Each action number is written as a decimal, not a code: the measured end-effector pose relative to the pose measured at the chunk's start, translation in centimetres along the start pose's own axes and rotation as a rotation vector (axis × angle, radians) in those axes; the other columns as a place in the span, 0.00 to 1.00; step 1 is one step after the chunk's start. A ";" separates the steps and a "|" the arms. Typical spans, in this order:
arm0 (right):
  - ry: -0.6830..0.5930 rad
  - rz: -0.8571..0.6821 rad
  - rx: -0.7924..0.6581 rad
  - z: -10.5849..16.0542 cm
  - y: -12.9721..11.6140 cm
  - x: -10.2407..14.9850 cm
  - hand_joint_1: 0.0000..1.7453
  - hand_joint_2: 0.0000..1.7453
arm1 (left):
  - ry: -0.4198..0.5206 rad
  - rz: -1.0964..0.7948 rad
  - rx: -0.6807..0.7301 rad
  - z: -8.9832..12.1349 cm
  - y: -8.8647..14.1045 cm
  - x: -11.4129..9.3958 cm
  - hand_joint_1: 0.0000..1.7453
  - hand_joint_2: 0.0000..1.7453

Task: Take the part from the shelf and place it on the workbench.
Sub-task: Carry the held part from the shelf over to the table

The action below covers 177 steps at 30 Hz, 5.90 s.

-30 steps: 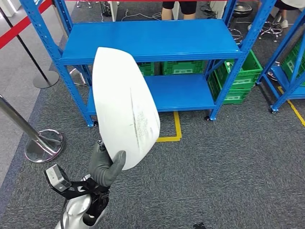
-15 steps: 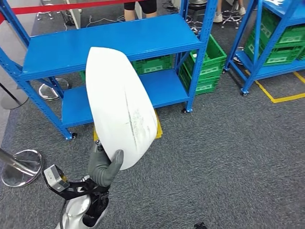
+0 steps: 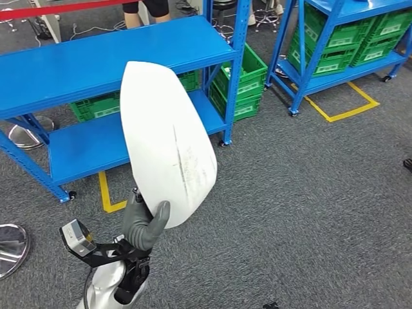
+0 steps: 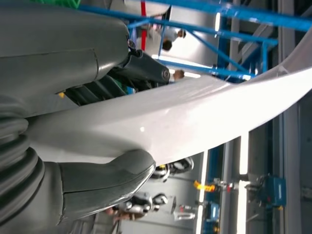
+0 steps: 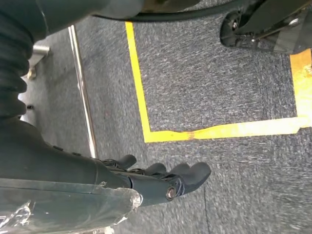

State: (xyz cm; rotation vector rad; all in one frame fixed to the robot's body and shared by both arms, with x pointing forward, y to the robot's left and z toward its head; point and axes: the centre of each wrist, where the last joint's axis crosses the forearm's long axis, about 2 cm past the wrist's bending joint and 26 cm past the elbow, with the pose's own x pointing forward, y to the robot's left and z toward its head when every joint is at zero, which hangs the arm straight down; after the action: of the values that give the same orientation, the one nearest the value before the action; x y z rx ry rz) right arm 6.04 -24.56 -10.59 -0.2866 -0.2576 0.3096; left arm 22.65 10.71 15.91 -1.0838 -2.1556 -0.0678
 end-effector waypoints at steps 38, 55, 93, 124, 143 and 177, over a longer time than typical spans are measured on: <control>0.019 -0.017 -0.097 -1.0 -3.1 -1.3 0.00 1.00 | -0.060 0.126 -0.004 -2.4 -1.1 -0.7 0.94 1.00; 0.030 0.002 -0.094 -0.9 -3.1 -1.7 0.00 1.00 | -0.054 0.122 0.014 -2.3 -1.1 -0.8 0.94 1.00; 0.050 0.006 -0.064 -0.8 -2.5 -1.6 0.00 1.00 | -0.030 0.115 0.055 -1.9 -1.0 -1.0 0.94 1.00; 0.049 -0.012 -0.070 -0.8 -2.6 -1.5 0.00 1.00 | -0.017 0.125 0.046 -1.9 -1.1 -1.2 0.94 1.00; 0.054 -0.017 -0.080 -0.8 -2.8 -1.7 0.00 1.00 | -0.003 0.139 0.036 -1.9 -1.3 -1.4 0.94 1.00; 0.047 -0.021 -0.076 -0.9 -2.9 -2.0 0.00 1.00 | -0.009 0.140 0.037 -2.1 -1.4 -1.4 0.94 1.00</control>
State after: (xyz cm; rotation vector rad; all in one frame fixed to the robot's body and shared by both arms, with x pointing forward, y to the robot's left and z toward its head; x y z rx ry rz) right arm 5.21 -28.08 -10.88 -0.3656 -0.2261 0.2721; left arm 23.46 8.14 16.99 -1.2129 -2.0746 0.0414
